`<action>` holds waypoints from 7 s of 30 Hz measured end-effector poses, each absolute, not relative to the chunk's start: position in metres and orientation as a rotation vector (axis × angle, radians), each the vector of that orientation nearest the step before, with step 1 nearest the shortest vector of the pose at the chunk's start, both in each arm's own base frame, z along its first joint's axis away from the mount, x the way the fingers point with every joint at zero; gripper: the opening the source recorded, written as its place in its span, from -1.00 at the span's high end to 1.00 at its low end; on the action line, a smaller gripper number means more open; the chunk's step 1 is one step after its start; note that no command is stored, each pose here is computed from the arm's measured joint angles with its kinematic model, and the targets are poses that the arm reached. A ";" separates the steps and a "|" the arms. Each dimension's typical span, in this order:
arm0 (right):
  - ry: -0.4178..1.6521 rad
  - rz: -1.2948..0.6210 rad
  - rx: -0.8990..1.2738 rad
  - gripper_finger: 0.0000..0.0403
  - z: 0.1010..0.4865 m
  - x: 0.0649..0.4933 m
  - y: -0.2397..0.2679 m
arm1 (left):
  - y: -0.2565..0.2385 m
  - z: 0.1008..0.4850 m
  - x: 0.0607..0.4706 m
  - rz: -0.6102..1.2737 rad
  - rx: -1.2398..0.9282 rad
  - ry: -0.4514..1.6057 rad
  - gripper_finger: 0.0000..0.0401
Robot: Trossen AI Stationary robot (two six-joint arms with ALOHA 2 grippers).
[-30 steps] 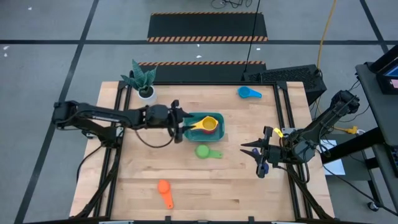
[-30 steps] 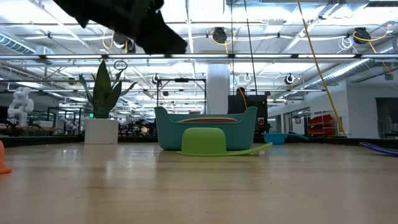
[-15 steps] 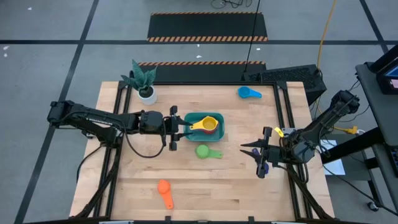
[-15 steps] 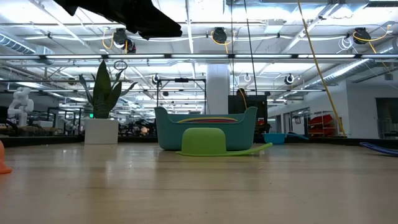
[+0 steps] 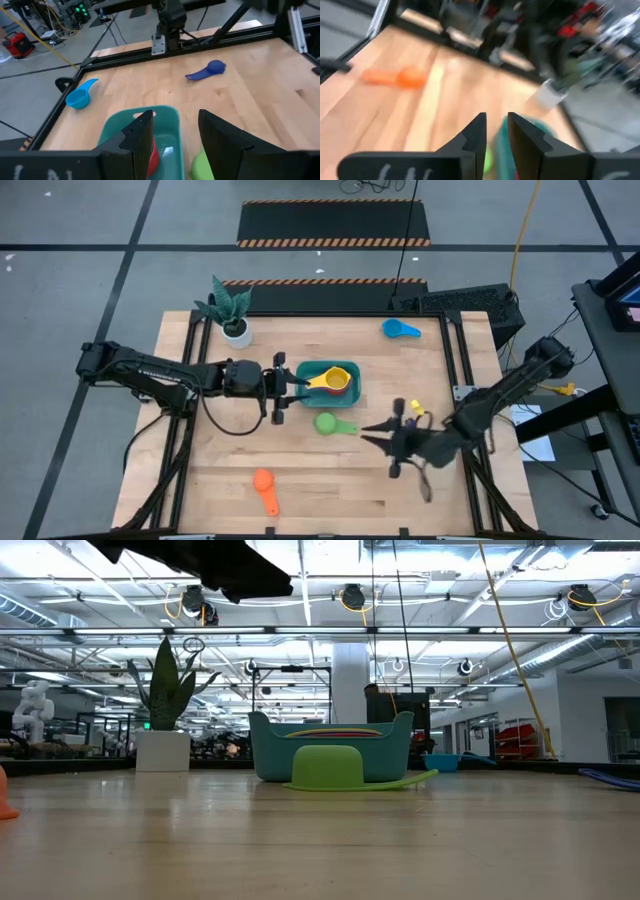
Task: Nest measuring cups in basket
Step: Stack the green measuring cup on top of the yellow measuring cup inside the light blue bin
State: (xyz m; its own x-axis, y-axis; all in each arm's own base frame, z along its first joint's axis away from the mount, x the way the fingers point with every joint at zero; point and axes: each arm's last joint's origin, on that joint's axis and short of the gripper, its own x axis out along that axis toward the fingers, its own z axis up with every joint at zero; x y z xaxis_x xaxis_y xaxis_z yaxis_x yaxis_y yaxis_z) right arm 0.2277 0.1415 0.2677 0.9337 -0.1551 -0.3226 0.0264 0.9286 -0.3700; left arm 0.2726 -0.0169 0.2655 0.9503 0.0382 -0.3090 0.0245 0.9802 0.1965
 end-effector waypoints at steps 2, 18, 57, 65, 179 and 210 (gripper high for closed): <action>0.426 -0.063 -0.352 0.64 0.258 0.237 0.142 | -0.020 0.266 0.273 -0.003 0.191 0.311 0.20; 0.940 0.129 -0.365 0.64 0.166 0.276 0.126 | -0.053 0.273 0.270 -0.115 0.184 0.226 0.20; 1.109 0.028 -0.914 0.70 0.104 0.291 0.110 | -0.060 0.272 0.268 -0.092 0.250 0.234 0.20; 0.996 0.031 -0.960 0.94 0.117 0.291 0.123 | -0.061 0.268 0.267 -0.099 0.253 0.273 0.20; -0.250 -0.159 0.211 0.99 0.256 0.201 0.098 | -0.166 0.292 0.346 0.180 0.866 0.076 -0.14; -0.131 -0.209 0.264 0.99 0.241 0.209 0.089 | -0.122 0.292 0.386 0.505 1.112 0.430 -0.07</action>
State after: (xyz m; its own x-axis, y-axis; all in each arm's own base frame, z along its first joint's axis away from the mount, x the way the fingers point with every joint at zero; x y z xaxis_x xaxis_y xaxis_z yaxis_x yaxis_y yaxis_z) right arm 0.2094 0.0889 0.2412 0.9698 -0.2221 0.1011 0.1878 0.9438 0.2720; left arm 0.3859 -0.1221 0.2922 0.8090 0.5828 -0.0761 -0.1677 0.3530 0.9205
